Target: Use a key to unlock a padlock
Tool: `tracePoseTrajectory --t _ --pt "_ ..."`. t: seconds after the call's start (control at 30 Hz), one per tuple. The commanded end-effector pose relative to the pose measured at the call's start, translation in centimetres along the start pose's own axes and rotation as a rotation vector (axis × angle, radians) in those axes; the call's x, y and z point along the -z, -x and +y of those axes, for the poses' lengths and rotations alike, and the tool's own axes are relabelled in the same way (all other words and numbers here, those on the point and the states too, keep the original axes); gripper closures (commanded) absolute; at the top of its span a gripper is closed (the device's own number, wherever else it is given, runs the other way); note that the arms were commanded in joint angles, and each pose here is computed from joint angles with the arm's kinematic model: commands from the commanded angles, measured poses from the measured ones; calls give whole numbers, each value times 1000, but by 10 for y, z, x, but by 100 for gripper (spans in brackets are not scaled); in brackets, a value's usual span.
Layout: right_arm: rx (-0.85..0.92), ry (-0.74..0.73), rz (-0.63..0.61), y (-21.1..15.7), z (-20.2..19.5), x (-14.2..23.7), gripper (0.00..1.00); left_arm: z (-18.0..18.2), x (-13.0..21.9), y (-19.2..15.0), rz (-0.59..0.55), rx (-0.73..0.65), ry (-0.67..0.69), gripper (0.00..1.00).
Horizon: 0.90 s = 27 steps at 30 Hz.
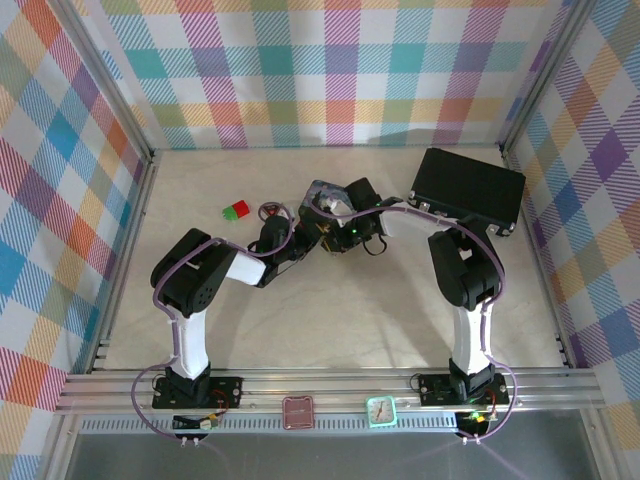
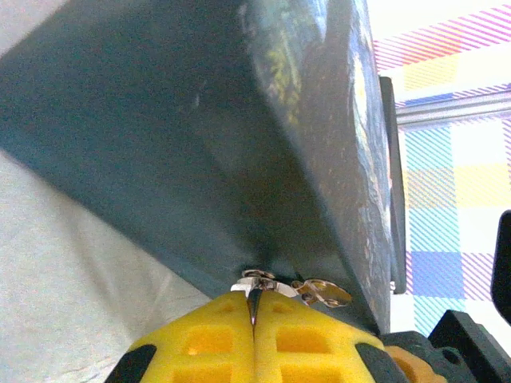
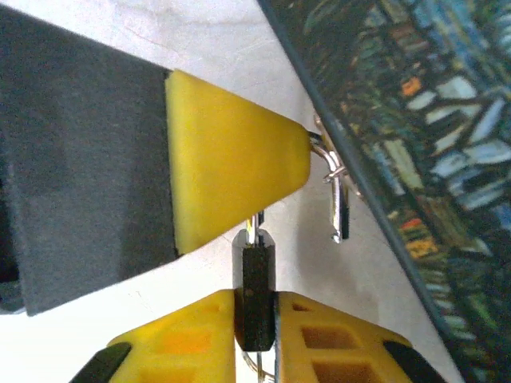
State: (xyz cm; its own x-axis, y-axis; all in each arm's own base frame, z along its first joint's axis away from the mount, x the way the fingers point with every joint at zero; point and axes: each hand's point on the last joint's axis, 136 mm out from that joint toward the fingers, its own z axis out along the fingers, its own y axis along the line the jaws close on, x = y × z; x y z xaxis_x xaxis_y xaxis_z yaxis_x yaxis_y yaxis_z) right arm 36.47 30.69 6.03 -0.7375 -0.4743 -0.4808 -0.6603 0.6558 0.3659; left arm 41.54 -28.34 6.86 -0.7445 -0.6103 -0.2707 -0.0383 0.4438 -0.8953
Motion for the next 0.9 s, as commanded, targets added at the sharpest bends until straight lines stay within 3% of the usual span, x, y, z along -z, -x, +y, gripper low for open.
tracePoseTrajectory --t 0.0,0.2,0.4,0.6,0.87 --pt "-36 3 -55 8 15 32 67 4 -2 0 -14 -7 5 96" --pt "-212 -136 -129 -3 4 76 44 4 -1 0 -21 -7 1 96" --pt "-464 -303 -288 16 -49 107 34 2 0 1 -24 -10 -3 97" --pt "-541 -312 -371 52 -77 92 33 4 5 3 -51 -2 7 98" --pt "-701 -358 -391 43 -104 64 32 6 11 11 -149 43 -12 98"
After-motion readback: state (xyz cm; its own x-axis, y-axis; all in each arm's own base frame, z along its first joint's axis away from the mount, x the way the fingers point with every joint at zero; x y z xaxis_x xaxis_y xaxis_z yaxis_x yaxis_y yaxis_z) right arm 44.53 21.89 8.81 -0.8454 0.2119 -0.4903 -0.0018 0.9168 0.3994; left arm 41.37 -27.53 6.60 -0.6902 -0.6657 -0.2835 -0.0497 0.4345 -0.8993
